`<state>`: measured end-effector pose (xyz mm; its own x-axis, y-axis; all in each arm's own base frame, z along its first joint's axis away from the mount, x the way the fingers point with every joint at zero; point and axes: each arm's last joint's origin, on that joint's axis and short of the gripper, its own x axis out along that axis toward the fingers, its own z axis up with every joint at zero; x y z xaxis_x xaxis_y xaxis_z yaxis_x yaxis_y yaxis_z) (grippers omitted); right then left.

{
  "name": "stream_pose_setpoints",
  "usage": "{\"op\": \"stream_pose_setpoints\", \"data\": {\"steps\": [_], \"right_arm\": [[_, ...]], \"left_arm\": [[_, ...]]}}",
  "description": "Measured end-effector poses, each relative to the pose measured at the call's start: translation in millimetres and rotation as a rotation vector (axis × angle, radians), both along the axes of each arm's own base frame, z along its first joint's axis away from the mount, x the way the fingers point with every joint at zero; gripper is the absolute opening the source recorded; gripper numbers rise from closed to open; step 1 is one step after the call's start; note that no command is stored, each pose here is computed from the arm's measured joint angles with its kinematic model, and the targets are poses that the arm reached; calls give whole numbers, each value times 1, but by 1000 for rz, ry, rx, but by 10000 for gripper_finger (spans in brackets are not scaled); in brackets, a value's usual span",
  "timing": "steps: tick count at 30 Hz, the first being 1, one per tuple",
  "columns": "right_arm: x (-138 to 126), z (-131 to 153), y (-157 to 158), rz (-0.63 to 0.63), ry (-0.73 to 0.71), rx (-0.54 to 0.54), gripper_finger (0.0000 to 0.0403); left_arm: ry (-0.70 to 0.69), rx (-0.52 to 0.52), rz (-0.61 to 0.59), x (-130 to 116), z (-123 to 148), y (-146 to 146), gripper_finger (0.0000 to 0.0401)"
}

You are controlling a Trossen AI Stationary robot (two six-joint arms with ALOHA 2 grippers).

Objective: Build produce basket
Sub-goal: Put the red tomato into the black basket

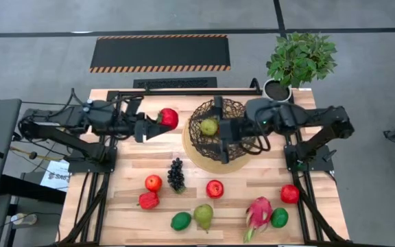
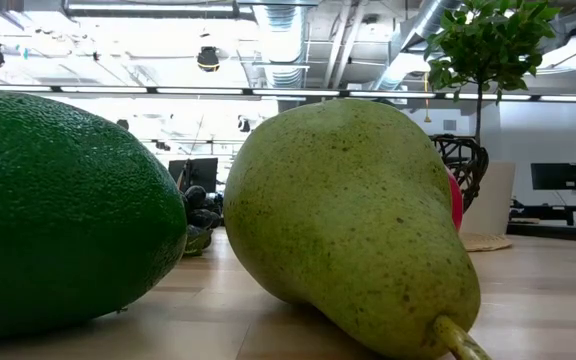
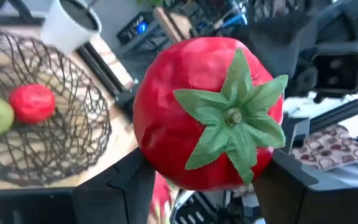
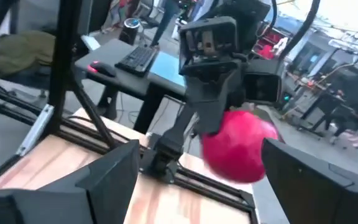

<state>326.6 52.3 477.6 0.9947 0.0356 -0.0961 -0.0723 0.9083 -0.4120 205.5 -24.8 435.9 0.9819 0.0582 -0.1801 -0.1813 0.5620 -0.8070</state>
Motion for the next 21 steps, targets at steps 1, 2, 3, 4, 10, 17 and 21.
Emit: {"op": "stream_pose_setpoints", "data": {"steps": [1, 2, 3, 4, 10, 17, 21], "right_arm": [[1, 0, -1, -3, -8, -3, 352], [2, 1, -1, -5, -21, -2, 352], [5, 1, -3, -10, -35, 2, 352], [8, 2, -4, -15, -57, 14, 352], [14, -6, -6, -28, -13, 64, 353], [14, -5, -7, -31, -22, 68, 367], [14, -6, -9, -59, -11, 33, 373]], "left_arm": [[-4, -5, -12, 4, -1, 0, 203], [-1, -7, -26, 8, -2, 0, 203], [3, -8, -37, 12, -4, -1, 203], [-8, -7, -47, 17, -4, -1, 203], [-61, 22, -75, 28, -2, -3, 203], [-83, 24, -84, 32, -2, -4, 203], [-101, 22, -85, 33, 0, -4, 203]]}}
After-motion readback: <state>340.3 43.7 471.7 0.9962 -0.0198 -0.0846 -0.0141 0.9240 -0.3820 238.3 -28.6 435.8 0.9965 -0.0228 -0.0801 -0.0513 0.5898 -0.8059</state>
